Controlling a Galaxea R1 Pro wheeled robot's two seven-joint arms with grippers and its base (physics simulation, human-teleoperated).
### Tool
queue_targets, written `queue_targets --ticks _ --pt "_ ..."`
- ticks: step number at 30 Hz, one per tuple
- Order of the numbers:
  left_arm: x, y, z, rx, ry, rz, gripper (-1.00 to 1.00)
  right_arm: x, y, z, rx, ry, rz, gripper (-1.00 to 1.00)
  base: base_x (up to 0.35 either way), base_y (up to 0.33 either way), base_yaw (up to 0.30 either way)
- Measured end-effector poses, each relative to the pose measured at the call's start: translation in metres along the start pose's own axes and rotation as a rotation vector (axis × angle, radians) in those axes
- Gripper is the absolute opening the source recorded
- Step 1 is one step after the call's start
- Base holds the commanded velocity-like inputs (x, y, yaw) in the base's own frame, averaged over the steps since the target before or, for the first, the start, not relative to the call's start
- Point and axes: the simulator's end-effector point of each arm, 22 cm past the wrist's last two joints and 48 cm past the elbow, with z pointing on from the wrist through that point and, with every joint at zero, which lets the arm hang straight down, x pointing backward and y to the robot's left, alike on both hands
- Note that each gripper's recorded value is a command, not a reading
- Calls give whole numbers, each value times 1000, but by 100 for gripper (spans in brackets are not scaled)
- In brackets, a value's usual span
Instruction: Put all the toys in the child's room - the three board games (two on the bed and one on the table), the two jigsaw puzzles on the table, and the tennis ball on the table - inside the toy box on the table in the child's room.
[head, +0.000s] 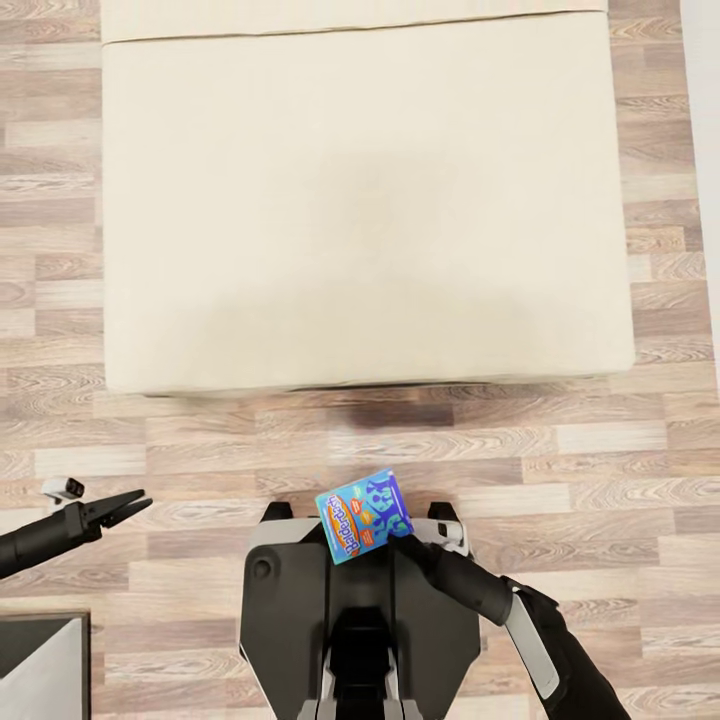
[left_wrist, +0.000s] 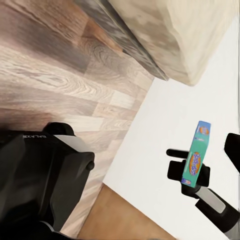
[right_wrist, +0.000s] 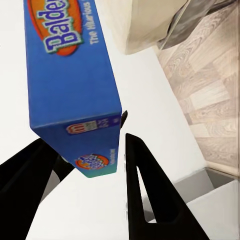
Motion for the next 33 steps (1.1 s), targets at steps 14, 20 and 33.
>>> queue_targets --ticks 14,20,33 --pt "3 -10 -8 15 -17 0 100 7 9 -4 -2 0 -3 -100 0 0 0" --pt "7 -12 -11 15 -17 -1 100 11 12 -7 -2 -1 -5 -100 0 0 0" --pt "11 -14 -14 14 -17 -1 100 14 17 -9 -5 -1 -9 -100 0 0 0"
